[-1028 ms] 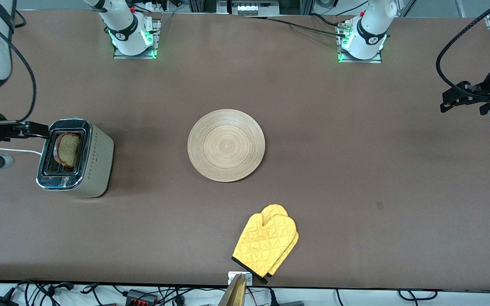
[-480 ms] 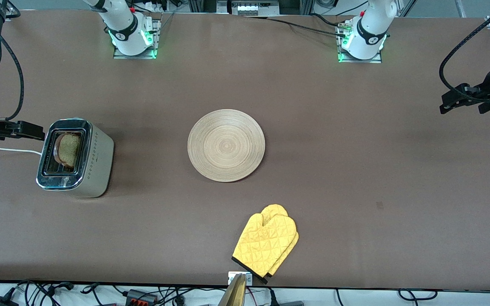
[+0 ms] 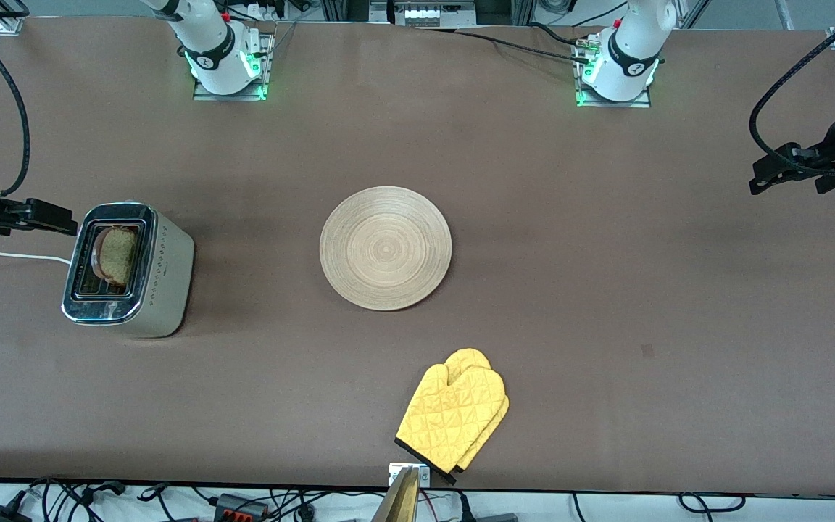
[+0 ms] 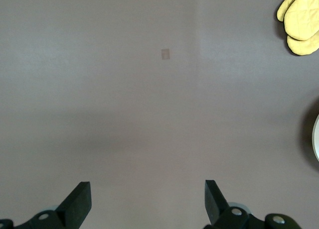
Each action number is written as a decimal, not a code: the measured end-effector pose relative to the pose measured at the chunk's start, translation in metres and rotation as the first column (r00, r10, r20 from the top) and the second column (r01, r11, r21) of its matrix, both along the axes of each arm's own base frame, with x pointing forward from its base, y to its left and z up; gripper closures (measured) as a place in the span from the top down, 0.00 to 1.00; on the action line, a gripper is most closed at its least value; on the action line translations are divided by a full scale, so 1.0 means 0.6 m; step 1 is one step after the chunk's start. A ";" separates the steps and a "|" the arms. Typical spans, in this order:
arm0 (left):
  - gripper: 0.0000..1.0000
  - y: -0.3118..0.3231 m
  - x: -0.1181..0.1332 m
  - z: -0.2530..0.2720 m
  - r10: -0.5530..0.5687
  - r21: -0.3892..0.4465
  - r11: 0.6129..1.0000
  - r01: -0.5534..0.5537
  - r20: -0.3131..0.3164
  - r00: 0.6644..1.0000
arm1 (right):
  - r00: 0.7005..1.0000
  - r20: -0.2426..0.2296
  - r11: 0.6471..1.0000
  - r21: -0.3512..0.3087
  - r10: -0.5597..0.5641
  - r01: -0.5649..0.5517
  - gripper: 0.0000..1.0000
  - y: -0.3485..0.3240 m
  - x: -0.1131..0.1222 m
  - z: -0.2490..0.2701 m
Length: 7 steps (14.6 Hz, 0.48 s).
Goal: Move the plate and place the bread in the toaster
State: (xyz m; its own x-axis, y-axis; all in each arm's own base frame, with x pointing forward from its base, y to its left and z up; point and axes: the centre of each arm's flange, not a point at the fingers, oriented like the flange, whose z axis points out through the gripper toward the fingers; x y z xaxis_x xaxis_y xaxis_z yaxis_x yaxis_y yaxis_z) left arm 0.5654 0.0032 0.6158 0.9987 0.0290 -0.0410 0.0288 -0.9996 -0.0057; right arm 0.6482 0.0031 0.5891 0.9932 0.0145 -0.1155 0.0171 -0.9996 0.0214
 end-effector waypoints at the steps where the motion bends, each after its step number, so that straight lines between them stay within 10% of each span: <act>1: 1.00 0.000 0.000 0.000 0.001 0.000 1.000 -0.001 0.000 1.000 | 1.000 0.030 1.000 0.001 -0.002 0.002 1.00 -0.003 0.003 0.000; 7: 1.00 0.001 0.000 0.000 0.003 0.000 1.000 -0.003 0.000 1.000 | 0.993 0.114 0.999 0.031 -0.034 0.031 1.00 -0.045 -0.045 -0.009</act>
State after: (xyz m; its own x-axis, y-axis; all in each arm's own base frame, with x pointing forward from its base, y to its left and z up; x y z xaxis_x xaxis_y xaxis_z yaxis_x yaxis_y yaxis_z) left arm 0.5654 0.0039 0.6158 0.9986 0.0321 -0.0410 0.0319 -0.9995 -0.0058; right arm 0.6212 -0.0239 0.5839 0.9999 -0.0165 -0.0006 -0.0165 -0.9998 -0.0075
